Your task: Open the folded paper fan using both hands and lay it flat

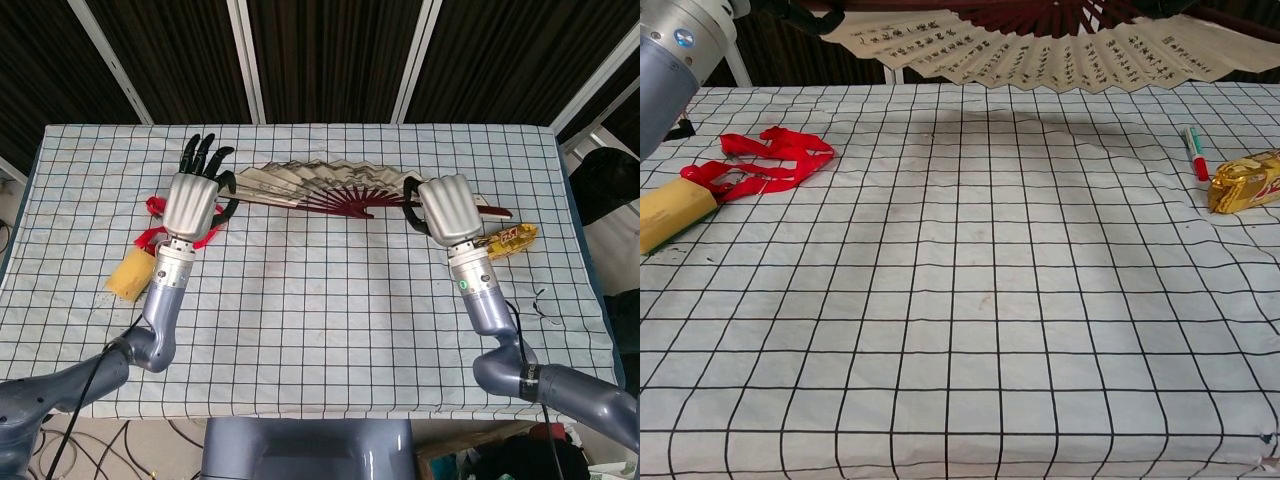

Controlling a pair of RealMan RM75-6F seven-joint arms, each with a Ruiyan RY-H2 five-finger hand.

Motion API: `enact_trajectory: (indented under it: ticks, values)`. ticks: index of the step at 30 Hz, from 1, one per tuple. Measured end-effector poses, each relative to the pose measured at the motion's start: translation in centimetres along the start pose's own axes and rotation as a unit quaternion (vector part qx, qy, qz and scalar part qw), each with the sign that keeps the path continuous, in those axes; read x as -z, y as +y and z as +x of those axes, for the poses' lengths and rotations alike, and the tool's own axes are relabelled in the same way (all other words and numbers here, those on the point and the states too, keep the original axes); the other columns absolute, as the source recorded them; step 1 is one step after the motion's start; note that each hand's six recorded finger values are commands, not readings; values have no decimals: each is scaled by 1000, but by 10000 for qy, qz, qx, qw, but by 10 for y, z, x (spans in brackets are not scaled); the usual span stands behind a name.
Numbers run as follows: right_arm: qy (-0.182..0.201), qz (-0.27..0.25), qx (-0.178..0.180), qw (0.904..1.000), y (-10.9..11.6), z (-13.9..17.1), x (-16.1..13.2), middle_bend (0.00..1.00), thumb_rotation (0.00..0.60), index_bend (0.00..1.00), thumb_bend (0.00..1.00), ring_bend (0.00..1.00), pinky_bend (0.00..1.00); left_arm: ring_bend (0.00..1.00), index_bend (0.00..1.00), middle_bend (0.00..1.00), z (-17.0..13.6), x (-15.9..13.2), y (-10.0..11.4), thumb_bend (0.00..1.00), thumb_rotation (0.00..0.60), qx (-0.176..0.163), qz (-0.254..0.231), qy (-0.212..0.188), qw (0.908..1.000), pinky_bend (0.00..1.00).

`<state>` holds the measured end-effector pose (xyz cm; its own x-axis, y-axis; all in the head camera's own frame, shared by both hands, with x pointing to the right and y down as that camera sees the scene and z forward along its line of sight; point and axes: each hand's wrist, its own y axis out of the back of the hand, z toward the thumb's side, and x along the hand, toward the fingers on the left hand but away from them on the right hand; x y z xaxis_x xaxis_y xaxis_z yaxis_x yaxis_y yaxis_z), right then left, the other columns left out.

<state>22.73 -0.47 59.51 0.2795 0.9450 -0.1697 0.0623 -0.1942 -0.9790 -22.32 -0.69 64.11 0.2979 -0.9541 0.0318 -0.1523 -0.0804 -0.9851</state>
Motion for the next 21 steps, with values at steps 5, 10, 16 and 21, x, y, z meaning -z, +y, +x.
enact_trajectory:
  ticks: [5,10,16,21]
  values:
    - [-100,-3,-68,9999,-10,12,9,1000,600,980,440,1000,943,0,671,209,-10,0,-11,356,600,126,-3,30,9999,0]
    - [-197,26,-151,9997,-20,24,17,1000,600,980,439,1000,943,0,671,209,-21,0,-22,356,600,262,14,14,9997,0]
    - [-253,12,-218,9994,-29,37,23,1000,600,980,439,1000,943,0,668,207,-37,4,-32,352,600,446,40,38,9990,0]
    - [-283,5,-275,9992,-34,46,25,1000,600,980,439,1000,943,0,661,205,-48,6,-38,349,600,575,23,66,9983,0]
